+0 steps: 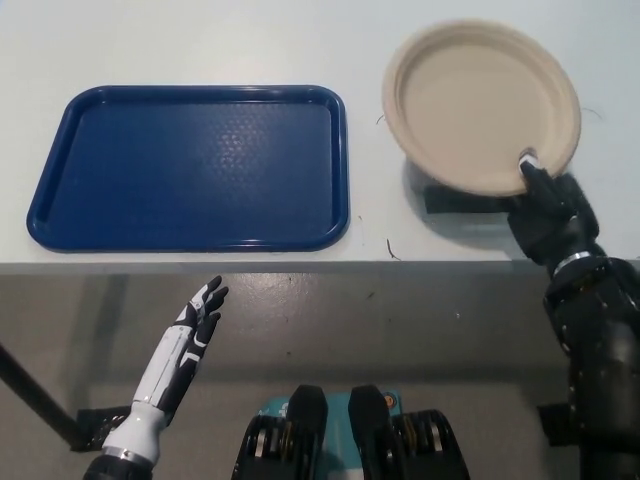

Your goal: Use the right hand to pick up a plate from a leveled surface and place it into a tray on the left side

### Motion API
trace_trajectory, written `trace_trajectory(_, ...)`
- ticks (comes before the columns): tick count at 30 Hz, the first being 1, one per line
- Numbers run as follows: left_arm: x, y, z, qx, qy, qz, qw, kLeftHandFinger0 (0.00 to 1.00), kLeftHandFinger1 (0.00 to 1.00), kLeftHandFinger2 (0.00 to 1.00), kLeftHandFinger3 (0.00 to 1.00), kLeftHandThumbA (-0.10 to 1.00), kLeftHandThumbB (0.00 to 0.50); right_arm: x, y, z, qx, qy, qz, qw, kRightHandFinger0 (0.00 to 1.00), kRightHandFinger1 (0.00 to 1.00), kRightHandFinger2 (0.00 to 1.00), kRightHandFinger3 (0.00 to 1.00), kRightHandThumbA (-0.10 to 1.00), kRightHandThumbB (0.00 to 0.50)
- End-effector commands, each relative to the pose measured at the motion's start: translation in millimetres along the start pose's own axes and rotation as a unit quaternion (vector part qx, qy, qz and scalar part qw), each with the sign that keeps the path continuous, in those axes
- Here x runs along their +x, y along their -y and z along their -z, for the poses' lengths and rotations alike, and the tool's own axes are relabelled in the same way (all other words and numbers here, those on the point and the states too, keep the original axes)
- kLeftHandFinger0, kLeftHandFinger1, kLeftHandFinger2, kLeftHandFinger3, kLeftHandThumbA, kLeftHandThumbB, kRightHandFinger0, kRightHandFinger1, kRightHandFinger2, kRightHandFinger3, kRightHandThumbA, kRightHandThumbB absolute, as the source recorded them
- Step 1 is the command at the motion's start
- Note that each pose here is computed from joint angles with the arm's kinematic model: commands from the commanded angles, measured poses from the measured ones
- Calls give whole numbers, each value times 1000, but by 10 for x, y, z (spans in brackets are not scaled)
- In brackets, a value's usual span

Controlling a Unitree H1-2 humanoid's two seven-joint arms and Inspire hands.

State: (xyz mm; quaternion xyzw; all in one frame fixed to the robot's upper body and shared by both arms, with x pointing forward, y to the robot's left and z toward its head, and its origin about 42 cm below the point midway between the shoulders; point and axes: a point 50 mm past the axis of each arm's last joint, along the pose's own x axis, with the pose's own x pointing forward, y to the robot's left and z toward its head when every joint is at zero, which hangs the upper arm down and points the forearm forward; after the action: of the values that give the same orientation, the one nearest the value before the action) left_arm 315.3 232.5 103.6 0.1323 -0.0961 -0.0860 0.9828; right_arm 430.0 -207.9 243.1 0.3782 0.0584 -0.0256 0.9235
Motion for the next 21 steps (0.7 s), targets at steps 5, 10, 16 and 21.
trace_trajectory(5,77,-65,-113,3,34,-2,999,1000,1000,1000,1000,1000,44,-391,-646,-133,-26,-1,-105,994,0,190,585,1000,-100,14)
trace_trajectory(10,64,-61,-111,1,33,0,999,1000,1000,1000,1000,1000,53,-323,-772,13,-32,-24,-115,993,0,296,666,1000,-100,33)
trace_trajectory(16,-3,-42,-84,0,27,4,1000,1000,1000,1000,1000,1000,48,-77,-1034,338,-50,-67,-112,990,0,324,687,1000,-100,47)
trace_trajectory(21,24,-39,-95,-2,27,5,1000,1000,1000,1000,1000,1000,60,130,-1319,511,-75,-86,-116,987,0,281,680,1000,-100,53)
